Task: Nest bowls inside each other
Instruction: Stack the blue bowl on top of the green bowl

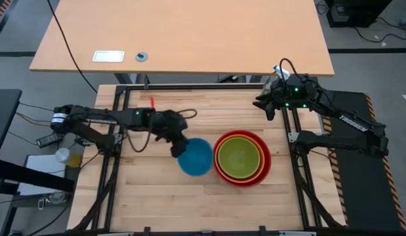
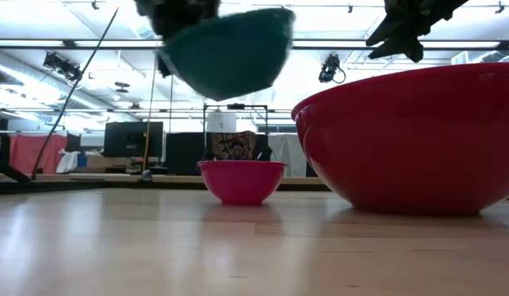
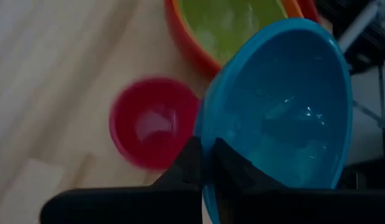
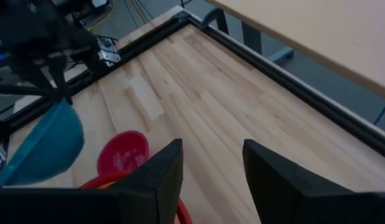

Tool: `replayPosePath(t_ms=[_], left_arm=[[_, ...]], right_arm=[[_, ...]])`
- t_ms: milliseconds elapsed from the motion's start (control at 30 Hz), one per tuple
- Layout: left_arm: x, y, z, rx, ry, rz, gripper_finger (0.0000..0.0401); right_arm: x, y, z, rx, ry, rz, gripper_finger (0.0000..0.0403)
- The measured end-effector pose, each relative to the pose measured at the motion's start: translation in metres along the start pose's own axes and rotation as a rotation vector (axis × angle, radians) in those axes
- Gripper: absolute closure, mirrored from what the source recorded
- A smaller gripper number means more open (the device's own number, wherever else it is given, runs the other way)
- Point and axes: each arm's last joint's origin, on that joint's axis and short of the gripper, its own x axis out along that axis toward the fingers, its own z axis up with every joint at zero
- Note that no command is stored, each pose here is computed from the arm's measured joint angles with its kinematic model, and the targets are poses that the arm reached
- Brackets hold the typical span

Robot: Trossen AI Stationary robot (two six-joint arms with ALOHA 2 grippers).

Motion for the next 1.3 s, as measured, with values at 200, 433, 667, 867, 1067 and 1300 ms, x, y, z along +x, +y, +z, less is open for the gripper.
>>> replayPosePath(t_ms=[200,433,667,867,1067,1300], left_arm=[[0.018,-0.008,0.05,0.038,-0.073,0.064,0.0388],[0.076,-0.024,0.109,0.058,-0.091,0.07,0.0388],[0.141,-0.029,0.134,0.157,-0.025,0.097,0.0386],[0.177,-0.046,0.129,0.305,-0.002,0.077,0.0363],[0.186,-0.056,0.115,0.401,0.047,0.078,0.0319],[0.166,-0.057,0.118,0.396,0.098,0.107,0.0215]], right_arm=[[0.016,-0.004,0.001,0.072,0.047,-0.023,0.0228],[0.016,-0.008,0.006,0.162,-0.018,-0.096,0.0228],[0.001,-0.005,0.008,0.157,-0.096,-0.097,0.0228],[-0.007,-0.003,0.007,0.167,-0.122,-0.087,0.0228],[-0.008,-0.003,0.006,0.168,-0.115,-0.089,0.0228],[-0.008,-0.003,0.005,0.165,-0.106,-0.092,0.0228]])
